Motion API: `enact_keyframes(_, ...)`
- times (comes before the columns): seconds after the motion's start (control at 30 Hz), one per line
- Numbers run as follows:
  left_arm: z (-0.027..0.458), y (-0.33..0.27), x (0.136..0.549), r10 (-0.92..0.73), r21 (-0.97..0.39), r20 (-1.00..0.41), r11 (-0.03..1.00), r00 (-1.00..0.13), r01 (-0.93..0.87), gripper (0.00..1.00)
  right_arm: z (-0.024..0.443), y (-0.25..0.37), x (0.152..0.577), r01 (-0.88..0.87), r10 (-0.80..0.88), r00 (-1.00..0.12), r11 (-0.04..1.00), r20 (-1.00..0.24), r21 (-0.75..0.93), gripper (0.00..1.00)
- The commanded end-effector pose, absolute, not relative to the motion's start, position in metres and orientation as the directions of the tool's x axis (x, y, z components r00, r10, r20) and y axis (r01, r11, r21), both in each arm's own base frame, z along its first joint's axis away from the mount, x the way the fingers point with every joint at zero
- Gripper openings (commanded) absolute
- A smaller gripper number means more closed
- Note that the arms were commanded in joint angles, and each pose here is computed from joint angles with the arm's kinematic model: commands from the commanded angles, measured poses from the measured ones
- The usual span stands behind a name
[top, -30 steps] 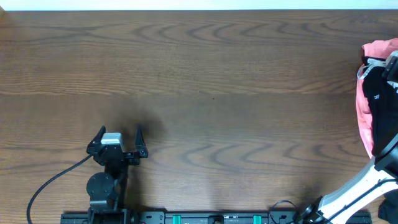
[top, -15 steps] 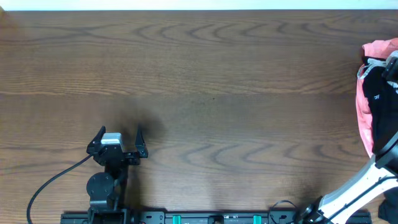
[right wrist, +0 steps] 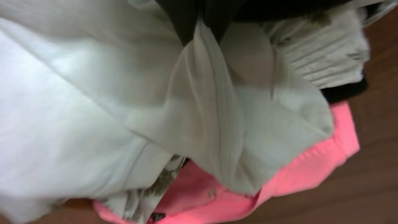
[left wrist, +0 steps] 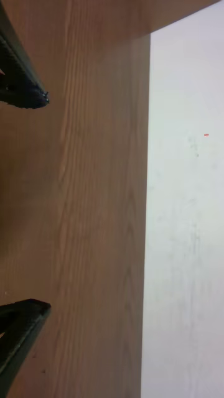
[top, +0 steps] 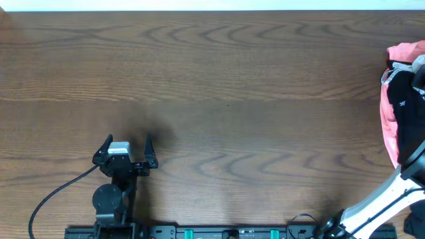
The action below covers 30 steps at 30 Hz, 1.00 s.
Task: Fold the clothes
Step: 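Pull the white shirt out of the pile toward table center with right gripper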
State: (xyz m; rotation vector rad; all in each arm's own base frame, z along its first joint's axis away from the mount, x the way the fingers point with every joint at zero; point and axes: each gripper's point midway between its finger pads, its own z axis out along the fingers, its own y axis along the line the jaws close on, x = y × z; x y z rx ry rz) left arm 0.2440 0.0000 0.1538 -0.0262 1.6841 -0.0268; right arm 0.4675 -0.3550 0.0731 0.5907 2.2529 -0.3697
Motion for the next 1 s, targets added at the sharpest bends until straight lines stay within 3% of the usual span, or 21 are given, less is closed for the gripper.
enact_keyframes(0.0, 0.136, 0.002, 0.244, -0.02, -0.019, -0.988, 1.0, -0.156, -0.009, 0.98, 0.166, -0.357, 0.467, 0.533, 0.226, -0.497, 0.841, -0.838, -0.089, 0.01)
enact_keyframes(0.23, 0.136, 0.002, 0.244, -0.02, -0.019, -0.988, 1.0, -0.156, -0.009, 0.98, 0.277, -0.334, 0.444, 0.541, 0.138, -0.383, 0.835, -0.913, -0.101, 0.01)
enact_keyframes(0.4, 0.136, 0.002, 0.244, -0.02, -0.019, -0.988, 1.0, -0.156, -0.009, 0.98, 0.318, -0.297, 0.431, 0.487, 0.17, -0.333, 0.873, -0.928, -0.015, 0.01)
enact_keyframes(0.63, 0.136, 0.002, 0.244, -0.02, -0.019, -0.988, 1.0, -0.156, -0.009, 0.98, 0.31, -0.207, 0.448, 0.274, 0.248, -0.407, 0.951, -0.879, 0.142, 0.01)
enact_keyframes(0.97, 0.136, 0.002, 0.244, -0.02, -0.019, -0.988, 1.0, -0.156, -0.009, 0.98, 0.282, -0.057, 0.473, -0.008, 0.137, -0.577, 0.985, -0.805, 0.173, 0.01)
